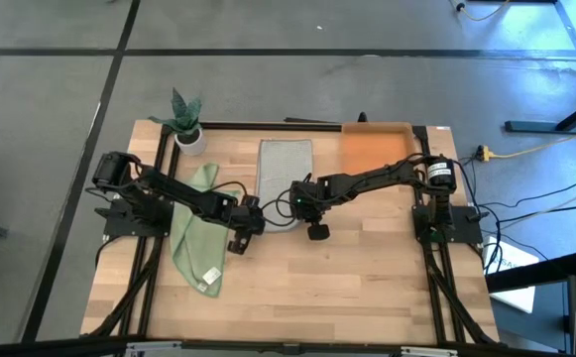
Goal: Roll microfiber towels into tight, uniform cylinder then place into a basket
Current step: Roll the gray microfiber towel
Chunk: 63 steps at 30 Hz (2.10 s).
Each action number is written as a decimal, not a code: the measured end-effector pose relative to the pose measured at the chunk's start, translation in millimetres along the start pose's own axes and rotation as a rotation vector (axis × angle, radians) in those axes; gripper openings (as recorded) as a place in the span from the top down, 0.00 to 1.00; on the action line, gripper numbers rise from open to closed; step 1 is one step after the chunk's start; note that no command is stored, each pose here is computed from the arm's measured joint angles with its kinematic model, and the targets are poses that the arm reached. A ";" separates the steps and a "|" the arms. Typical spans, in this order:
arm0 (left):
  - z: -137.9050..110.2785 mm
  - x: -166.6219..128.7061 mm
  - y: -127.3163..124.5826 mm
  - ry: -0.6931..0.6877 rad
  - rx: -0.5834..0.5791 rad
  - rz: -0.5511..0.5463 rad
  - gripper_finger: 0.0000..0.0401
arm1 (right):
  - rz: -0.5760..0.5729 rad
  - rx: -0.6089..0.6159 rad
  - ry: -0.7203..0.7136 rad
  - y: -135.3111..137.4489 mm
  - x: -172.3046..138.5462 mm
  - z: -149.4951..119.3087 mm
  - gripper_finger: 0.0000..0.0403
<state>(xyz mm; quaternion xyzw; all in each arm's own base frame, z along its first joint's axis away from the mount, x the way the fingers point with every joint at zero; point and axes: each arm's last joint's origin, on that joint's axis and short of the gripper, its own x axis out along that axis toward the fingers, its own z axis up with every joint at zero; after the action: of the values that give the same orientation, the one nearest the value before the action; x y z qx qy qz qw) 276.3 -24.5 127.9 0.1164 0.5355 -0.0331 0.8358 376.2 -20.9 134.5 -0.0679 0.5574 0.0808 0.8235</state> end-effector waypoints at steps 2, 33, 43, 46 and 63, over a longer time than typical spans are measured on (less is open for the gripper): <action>-0.4 0.0 0.2 0.003 -0.022 0.000 0.96 | 0.004 0.016 0.005 0.2 0.0 -0.5 0.97; 20.7 -39.0 50.9 -0.076 -0.707 -0.071 1.00 | 0.239 0.456 0.042 -12.7 -31.4 -11.6 0.98; 20.2 -39.0 53.9 -0.088 -0.739 0.046 1.00 | 0.120 0.651 0.060 -31.1 -32.7 -18.3 0.98; 20.4 -39.0 54.4 -0.093 -0.739 0.059 1.00 | 0.085 0.688 0.067 -34.8 -33.2 -20.1 0.98; 27.1 -19.4 60.8 -0.156 -0.743 0.217 1.00 | -0.158 0.828 0.156 -38.0 -34.6 -30.1 0.98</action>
<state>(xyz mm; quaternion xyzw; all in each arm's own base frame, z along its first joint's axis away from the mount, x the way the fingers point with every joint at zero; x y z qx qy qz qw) 303.1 26.9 165.9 -0.1409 0.4307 0.2425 0.8578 344.2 -66.1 156.4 0.2199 0.5964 -0.2184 0.7405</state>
